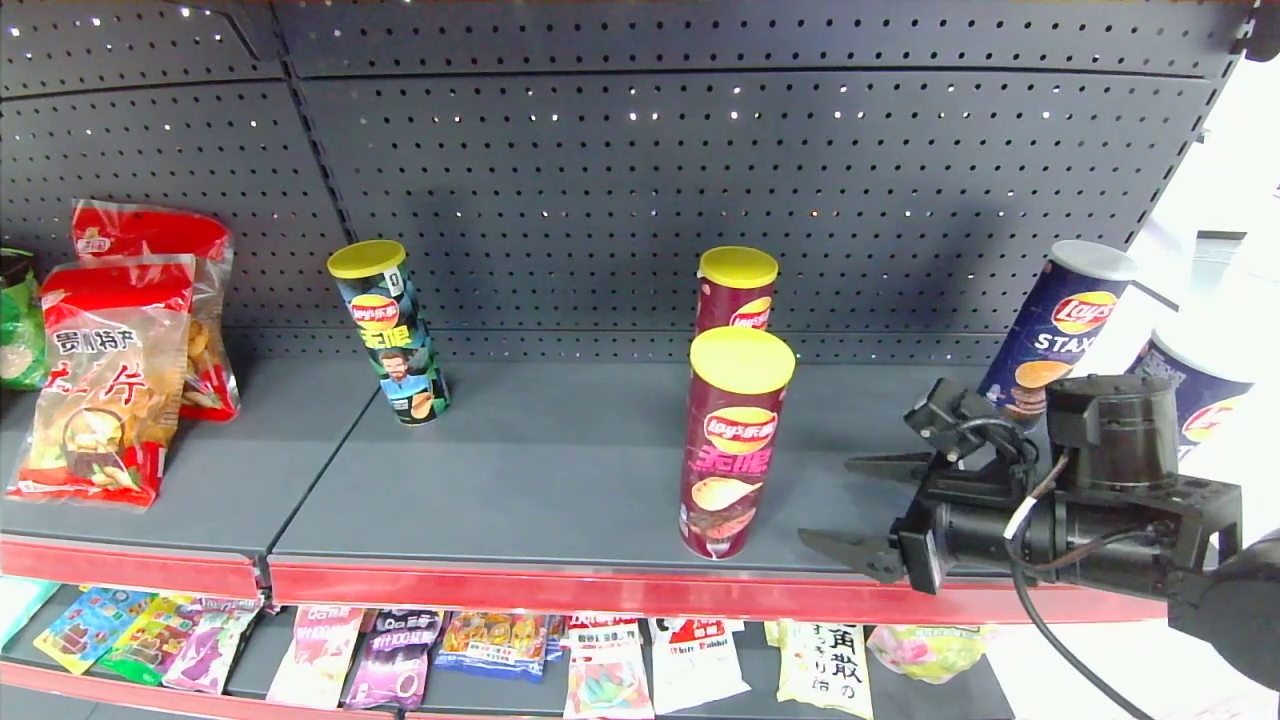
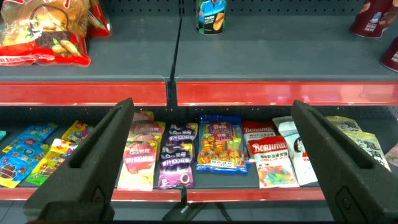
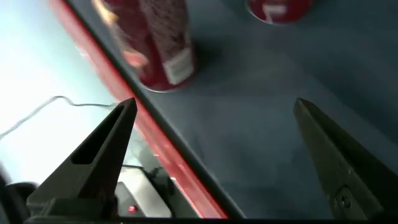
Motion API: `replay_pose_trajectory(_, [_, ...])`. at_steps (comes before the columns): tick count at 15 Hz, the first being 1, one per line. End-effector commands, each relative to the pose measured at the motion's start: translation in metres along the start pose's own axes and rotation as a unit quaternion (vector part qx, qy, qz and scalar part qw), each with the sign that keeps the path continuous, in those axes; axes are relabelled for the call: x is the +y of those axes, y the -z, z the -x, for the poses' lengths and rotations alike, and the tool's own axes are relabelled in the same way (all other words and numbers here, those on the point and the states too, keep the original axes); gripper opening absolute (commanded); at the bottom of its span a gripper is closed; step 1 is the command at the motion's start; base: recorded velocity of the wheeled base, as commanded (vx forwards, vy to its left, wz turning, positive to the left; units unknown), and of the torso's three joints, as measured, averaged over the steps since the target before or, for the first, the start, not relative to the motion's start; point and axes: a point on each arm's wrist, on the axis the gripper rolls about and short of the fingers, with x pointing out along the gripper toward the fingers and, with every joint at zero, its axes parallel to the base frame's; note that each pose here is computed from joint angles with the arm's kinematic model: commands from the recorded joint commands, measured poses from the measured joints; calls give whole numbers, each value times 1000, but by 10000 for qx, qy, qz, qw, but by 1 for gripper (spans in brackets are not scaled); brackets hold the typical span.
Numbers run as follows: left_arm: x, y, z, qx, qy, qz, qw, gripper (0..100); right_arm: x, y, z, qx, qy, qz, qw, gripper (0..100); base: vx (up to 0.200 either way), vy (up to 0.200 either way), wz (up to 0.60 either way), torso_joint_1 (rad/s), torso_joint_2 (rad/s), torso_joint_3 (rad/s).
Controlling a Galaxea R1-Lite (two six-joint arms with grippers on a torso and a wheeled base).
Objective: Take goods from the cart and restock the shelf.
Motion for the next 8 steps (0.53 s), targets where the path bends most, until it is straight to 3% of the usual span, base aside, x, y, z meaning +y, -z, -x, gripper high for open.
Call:
replay_pose_trajectory(1, [0,0,0,11,2,0,10000,100,6,4,-11,211,104,45,9997,100,0,0,0,0,0,0])
replay_pose_trajectory(5, [0,0,0,11,2,0,10000,100,4,5,-30,434,525,70,9977,100,0,0,0,0,0,0])
replay_pose_trajectory(8, [0,0,0,3,2,0,10000,100,9,1,-35,397,448,143,9981,100,0,0,0,0,0,0])
